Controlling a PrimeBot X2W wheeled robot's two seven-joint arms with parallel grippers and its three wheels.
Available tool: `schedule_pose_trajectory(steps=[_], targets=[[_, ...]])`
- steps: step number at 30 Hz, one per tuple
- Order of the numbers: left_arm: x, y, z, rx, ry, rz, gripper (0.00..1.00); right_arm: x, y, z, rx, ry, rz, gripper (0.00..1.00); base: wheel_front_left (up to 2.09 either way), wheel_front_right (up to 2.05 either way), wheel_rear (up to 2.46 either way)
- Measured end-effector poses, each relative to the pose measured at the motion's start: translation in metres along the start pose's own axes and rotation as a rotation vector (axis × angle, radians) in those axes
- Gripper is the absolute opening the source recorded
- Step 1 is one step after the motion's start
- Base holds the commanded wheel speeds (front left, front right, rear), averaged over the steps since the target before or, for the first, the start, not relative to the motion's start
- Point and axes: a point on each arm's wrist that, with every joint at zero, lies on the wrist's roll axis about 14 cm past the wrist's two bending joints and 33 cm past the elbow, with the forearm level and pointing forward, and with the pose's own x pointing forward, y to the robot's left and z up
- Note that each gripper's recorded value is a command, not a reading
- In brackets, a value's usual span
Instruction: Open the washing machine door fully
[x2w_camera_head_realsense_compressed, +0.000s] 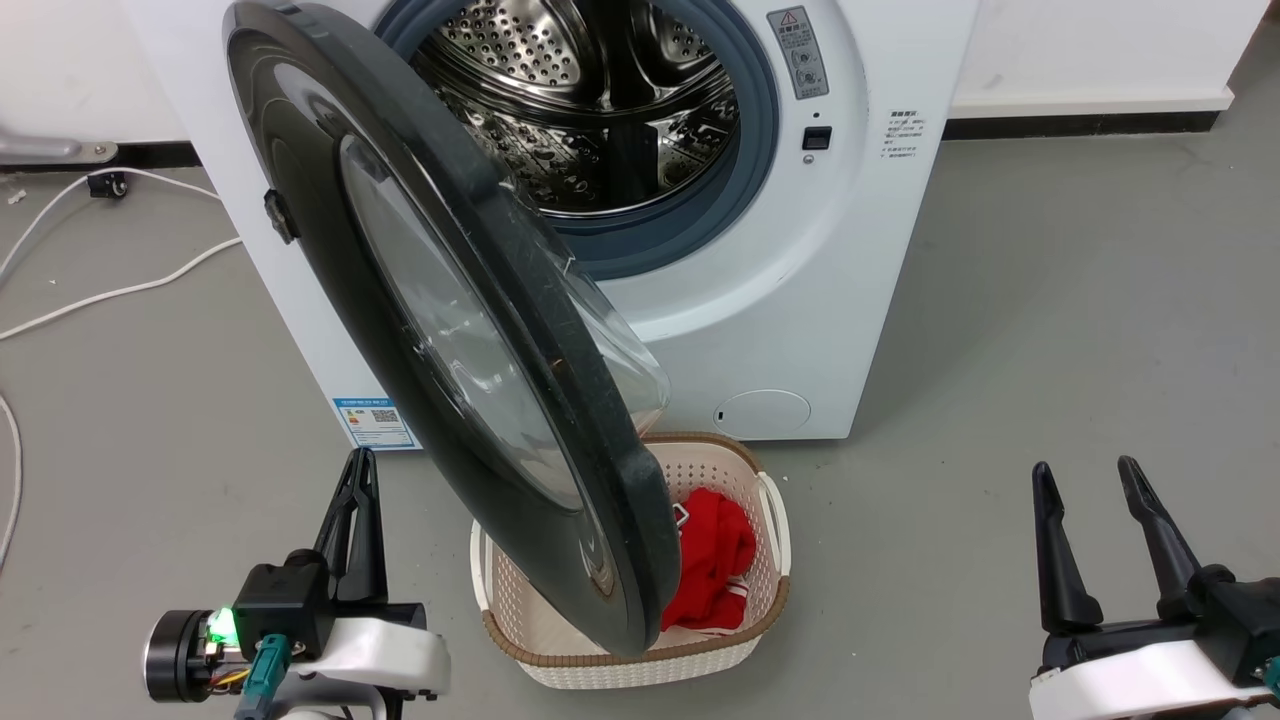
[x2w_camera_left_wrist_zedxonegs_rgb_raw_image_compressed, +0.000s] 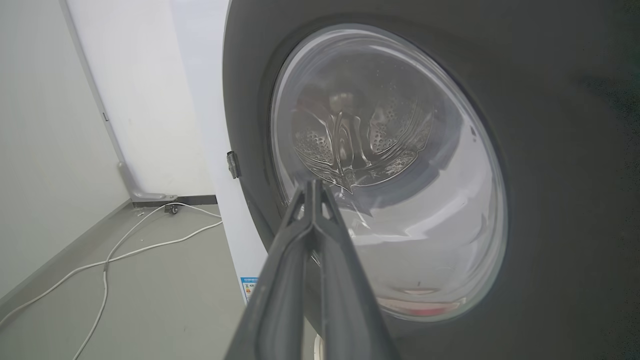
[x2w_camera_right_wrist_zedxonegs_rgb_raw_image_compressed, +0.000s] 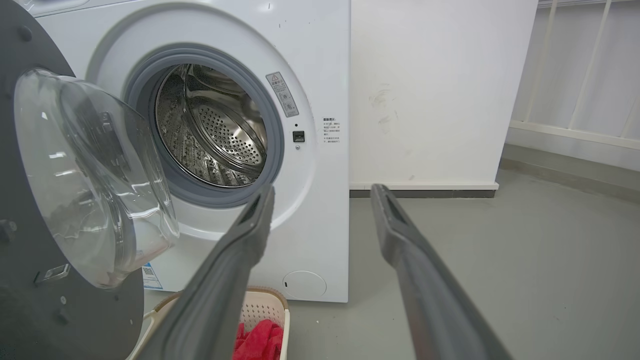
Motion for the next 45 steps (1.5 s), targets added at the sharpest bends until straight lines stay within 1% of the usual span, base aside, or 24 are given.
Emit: schedule_pose_trajectory(steps=[5,8,11,14,18,23,25,28,30,32,34,38,42,45], targets=[[0.002,0.001,0.006,0.001,-0.021,0.006,0.0,0.001,0.0,-0.001,0.001,0.002,-0.001,1.0,0.0,0.0,0.0],[0.008,0.003,0.025,0.002,-0.081,0.015,0.0,0.001,-0.001,-0.001,0.003,0.002,-0.002,1.0,0.0,0.0,0.0],[0.014,0.006,0.058,0.007,-0.184,0.028,0.0,0.001,0.0,-0.001,0.005,0.002,-0.001,1.0,0.0,0.0,0.0],[0.017,0.008,0.102,0.025,-0.321,0.036,0.0,0.002,0.0,-0.001,0.008,0.002,0.0,1.0,0.0,0.0,0.0],[0.01,0.002,0.163,0.052,-0.518,0.024,0.0,0.002,0.001,-0.002,0.012,0.004,0.001,1.0,0.0,0.0,0.0],[-0.009,-0.021,0.228,0.043,-0.742,-0.049,0.0,0.002,0.001,-0.004,0.016,0.012,0.001,1.0,0.0,0.0,0.0],[-0.016,-0.035,0.242,0.023,-0.795,-0.104,0.0,0.002,0.0,-0.004,0.017,0.013,0.0,1.0,0.0,0.0,0.0],[-0.025,-0.062,0.249,-0.035,-0.818,-0.212,0.0,0.0,0.0,-0.004,0.023,0.013,-0.004,1.0,0.0,0.0,0.0],[-0.028,-0.082,0.242,-0.09,-0.791,-0.296,0.0,0.0,-0.001,-0.005,0.025,0.015,-0.007,1.0,0.0,0.0,0.0],[-0.03,-0.102,0.227,-0.145,-0.72,-0.377,0.0,-0.001,-0.002,-0.005,0.025,0.017,-0.009,1.0,0.0,0.0,0.0],[-0.031,-0.122,0.207,-0.199,-0.621,-0.451,0.0,-0.001,-0.002,-0.005,0.025,0.019,-0.011,1.0,0.0,0.0,0.0],[-0.037,-0.155,0.162,-0.275,-0.391,-0.559,0.0,-0.001,-0.003,-0.006,0.03,0.022,-0.013,1.0,0.0,0.0,0.0],[-0.049,-0.179,0.109,-0.307,-0.135,-0.625,0.0,-0.001,-0.002,-0.009,0.036,0.035,-0.01,1.0,0.0,0.0,0.0],[-0.061,-0.187,0.069,-0.303,0.033,-0.65,0.0,-0.001,-0.001,-0.011,0.041,0.039,-0.009,1.0,0.0,0.0,0.0]])
